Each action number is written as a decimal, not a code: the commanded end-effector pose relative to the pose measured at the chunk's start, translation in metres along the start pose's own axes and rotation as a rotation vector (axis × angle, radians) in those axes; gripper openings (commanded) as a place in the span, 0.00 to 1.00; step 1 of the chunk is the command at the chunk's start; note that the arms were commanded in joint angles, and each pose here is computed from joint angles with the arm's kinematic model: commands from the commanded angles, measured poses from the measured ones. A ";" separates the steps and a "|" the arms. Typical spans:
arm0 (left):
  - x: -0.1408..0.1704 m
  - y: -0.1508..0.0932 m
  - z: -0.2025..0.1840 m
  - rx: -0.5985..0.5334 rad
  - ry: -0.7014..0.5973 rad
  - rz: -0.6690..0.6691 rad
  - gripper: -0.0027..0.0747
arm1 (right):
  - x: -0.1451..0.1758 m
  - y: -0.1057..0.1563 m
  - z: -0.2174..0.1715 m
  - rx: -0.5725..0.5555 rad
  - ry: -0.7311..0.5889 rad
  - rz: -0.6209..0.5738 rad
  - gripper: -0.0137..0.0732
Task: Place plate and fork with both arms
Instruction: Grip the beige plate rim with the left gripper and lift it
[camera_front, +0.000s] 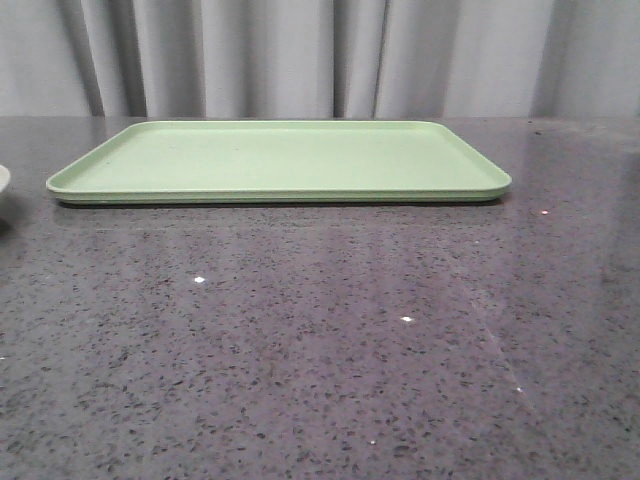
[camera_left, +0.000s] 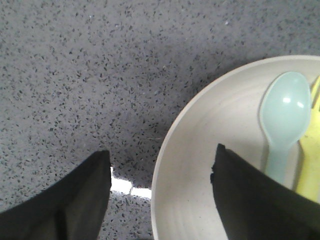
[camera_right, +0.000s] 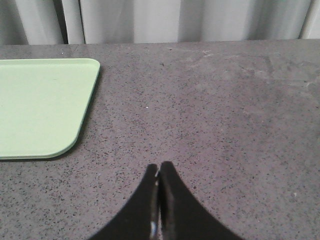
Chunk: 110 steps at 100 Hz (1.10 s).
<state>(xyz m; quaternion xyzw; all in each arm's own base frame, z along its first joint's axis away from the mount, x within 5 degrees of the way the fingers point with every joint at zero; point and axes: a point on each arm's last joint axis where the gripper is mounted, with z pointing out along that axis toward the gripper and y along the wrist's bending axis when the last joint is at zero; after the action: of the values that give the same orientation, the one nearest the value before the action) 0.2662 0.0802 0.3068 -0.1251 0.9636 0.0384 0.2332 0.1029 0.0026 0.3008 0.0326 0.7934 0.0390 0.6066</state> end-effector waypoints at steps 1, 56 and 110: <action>-0.009 0.002 -0.008 -0.013 -0.053 0.002 0.60 | -0.019 0.002 -0.002 -0.011 -0.105 -0.013 0.09; -0.011 0.003 0.036 -0.018 0.091 0.035 0.60 | -0.019 0.002 -0.002 -0.012 -0.107 -0.013 0.09; -0.008 0.003 0.044 -0.016 0.145 0.035 0.01 | -0.019 0.002 -0.002 -0.012 -0.108 -0.013 0.09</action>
<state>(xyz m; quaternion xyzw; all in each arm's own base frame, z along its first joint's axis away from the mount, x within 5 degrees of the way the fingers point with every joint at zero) 0.2921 0.0901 0.2583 -0.1133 0.9835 0.0322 0.1372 0.1029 0.0026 0.3010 0.0325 0.7928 0.0391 0.6074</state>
